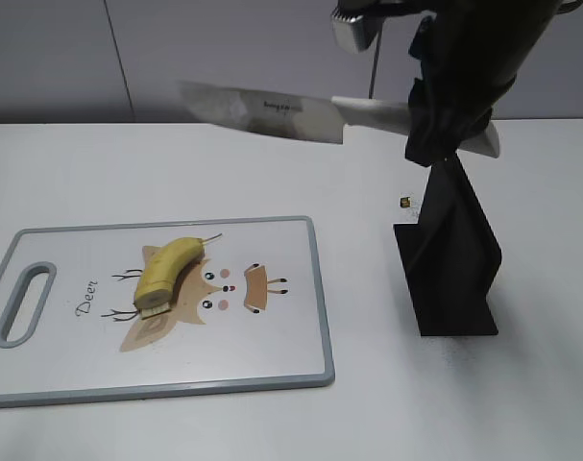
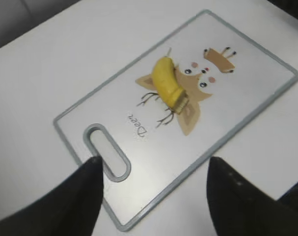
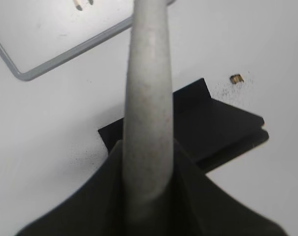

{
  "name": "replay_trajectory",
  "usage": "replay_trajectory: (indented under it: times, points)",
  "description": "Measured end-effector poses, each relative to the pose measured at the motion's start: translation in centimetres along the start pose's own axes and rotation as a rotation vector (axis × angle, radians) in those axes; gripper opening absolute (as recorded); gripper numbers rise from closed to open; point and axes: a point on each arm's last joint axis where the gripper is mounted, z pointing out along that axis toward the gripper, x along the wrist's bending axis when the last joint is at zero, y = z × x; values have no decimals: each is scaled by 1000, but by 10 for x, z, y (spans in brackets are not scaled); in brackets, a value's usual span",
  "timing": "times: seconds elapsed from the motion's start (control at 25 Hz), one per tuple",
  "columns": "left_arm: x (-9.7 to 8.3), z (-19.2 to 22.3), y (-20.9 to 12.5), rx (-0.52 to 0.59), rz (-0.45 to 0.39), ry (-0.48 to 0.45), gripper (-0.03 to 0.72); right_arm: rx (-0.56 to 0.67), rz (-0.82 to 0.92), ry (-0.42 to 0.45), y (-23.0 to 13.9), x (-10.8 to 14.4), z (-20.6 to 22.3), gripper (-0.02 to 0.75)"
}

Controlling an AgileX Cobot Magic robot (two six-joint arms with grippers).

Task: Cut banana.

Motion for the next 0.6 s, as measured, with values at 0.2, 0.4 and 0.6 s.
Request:
replay_trajectory:
  times: [0.2,0.4,0.6]
  points:
    - [16,27,25,64,138,-121,641,-56,-153,66,10,1,21,159]
    - [36,46,56,108,298,-189,637,-75,-217,129,22,-1,45,159]
    - [57,67,81,140,426,-242,630,-70,-360,157,33,-4,58,159]
